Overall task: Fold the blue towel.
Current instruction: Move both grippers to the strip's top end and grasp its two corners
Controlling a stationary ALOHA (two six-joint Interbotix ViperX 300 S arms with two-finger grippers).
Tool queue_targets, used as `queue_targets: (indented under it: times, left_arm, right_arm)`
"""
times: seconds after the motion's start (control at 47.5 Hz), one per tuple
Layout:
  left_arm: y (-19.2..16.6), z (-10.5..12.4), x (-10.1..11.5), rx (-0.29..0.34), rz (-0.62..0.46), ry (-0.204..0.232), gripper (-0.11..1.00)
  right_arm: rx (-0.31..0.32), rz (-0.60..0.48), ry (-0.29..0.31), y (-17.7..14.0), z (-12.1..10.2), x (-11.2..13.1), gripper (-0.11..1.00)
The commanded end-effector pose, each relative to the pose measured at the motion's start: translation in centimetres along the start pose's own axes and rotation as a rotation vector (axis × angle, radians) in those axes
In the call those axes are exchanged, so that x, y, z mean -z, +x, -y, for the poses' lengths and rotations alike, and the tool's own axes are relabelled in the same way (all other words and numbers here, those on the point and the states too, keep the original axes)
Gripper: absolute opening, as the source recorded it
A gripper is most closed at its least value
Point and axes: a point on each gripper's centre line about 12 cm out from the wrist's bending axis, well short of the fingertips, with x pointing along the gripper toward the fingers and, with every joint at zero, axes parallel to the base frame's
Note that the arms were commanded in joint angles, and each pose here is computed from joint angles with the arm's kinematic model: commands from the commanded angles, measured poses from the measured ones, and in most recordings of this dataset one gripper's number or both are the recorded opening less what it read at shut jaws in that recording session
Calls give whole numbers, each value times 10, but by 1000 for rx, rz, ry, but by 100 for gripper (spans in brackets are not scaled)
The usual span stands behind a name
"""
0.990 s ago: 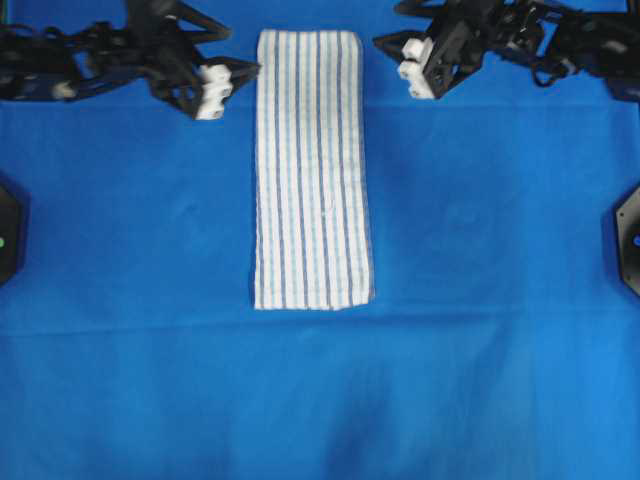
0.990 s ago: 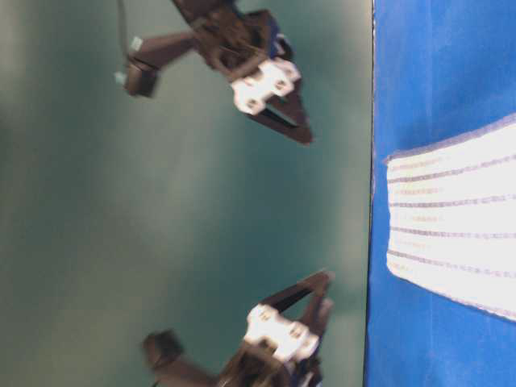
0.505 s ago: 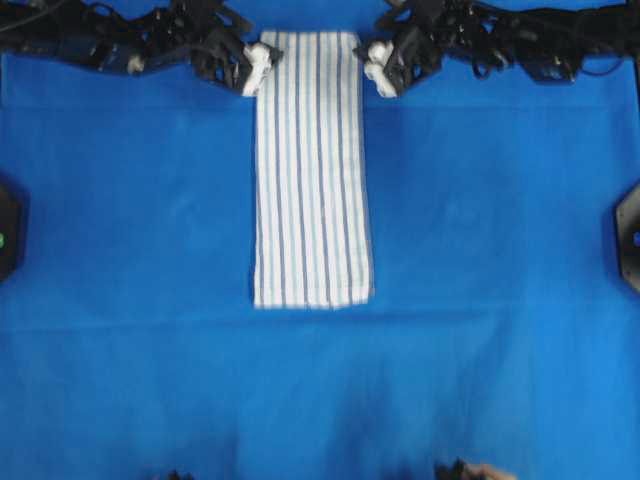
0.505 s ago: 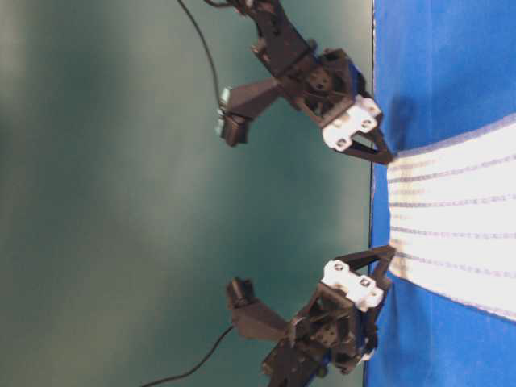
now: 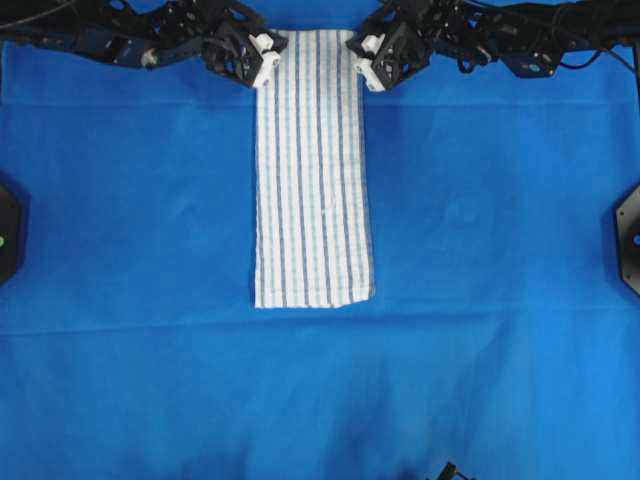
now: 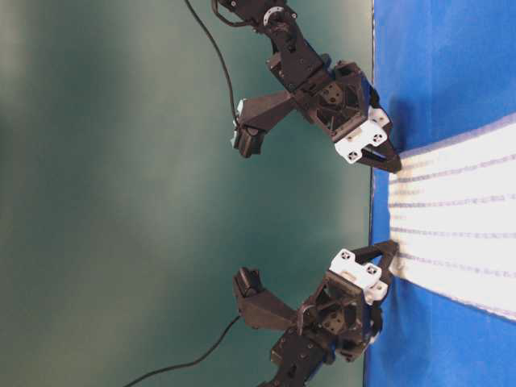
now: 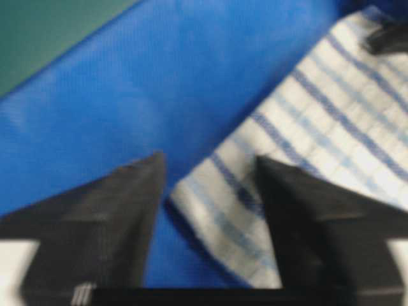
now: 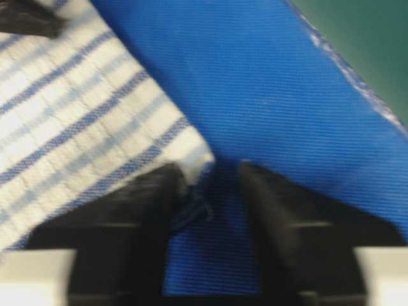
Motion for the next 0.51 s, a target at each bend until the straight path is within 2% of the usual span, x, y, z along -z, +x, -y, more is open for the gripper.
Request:
queue_targets:
  times: [0.0,0.105,0.168,0.337,0.484]
  left_arm:
    - [1,16,-3,34,27,25,39]
    - [4,20,2,41,18,32,14]
    - [3,20,6,40,9,33,5]
    - [0,17,11,33,-7,31,4]
    - [-3,14,5,29,4,27,4]
  right_arm:
    - [-9,22,-7,-3,-6,-9,34]
    - [-20,14,-17,-3,-12,-7,7]
    - [-23,9,-20,-3,-14,-6,6]
    - [-25,9,-17,-3,-15,-6,6]
    - [-26,22,-16,-7,-16,-11,6]
